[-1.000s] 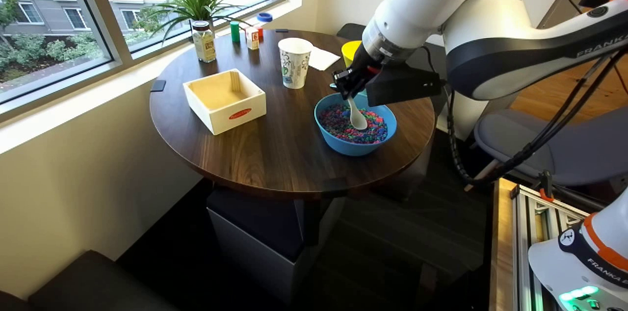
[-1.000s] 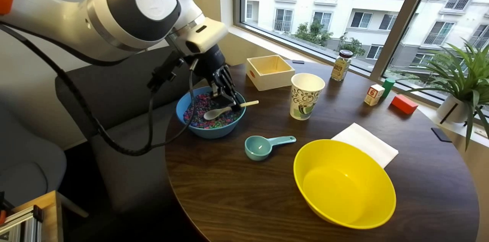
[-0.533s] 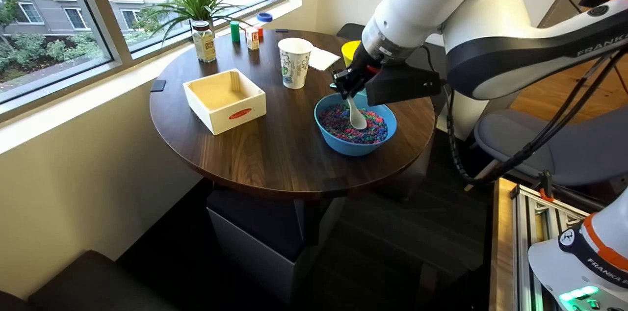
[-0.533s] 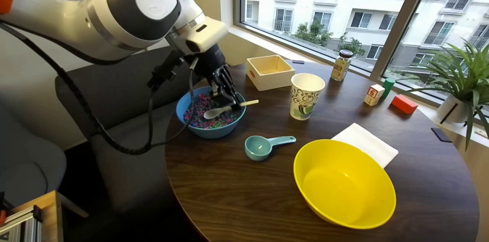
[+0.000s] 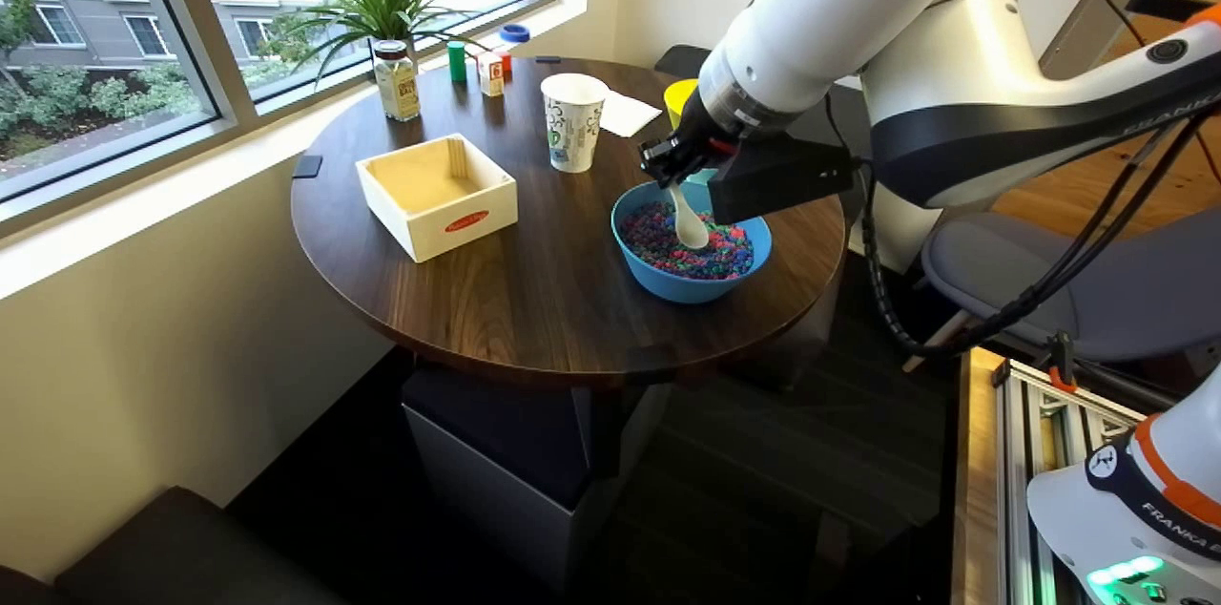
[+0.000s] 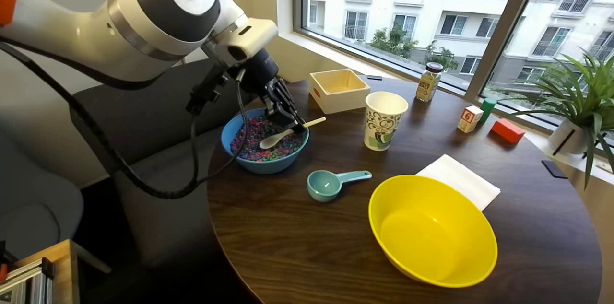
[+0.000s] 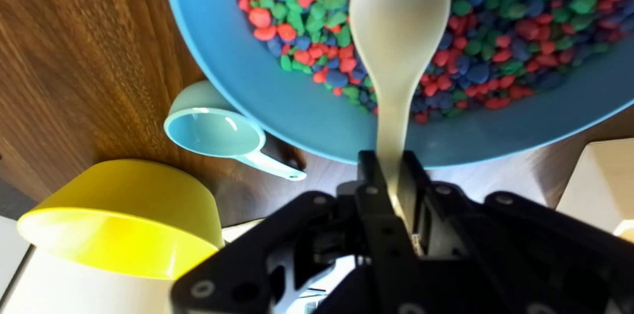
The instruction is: Use the white spoon to put some of the contents of the blue bowl into the blue ladle
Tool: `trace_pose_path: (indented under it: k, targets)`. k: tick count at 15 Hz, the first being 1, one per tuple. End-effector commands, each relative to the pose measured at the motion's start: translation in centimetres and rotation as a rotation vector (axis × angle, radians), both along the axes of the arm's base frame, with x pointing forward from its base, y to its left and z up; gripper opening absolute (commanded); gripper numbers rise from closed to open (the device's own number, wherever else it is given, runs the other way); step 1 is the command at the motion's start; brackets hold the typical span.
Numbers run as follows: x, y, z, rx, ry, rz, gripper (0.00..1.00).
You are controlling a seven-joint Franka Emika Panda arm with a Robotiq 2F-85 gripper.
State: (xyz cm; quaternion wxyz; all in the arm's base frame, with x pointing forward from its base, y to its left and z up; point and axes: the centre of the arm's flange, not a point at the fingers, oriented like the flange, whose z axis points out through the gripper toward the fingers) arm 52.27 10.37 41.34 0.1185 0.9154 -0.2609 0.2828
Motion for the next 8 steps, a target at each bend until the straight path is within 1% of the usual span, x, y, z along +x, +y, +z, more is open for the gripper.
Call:
trace_pose_path:
  k: [1, 5, 8]
  targets:
    - [-0.5, 2.1, -1.4, -0.036, 0.015, 0.019, 0.03]
    - [-1.1, 3.4, -2.1, -0.042, 0.041, 0.053, 0.03]
    - [-0.8, 3.2, -1.9, -0.028, 0.048, 0.04, 0.03]
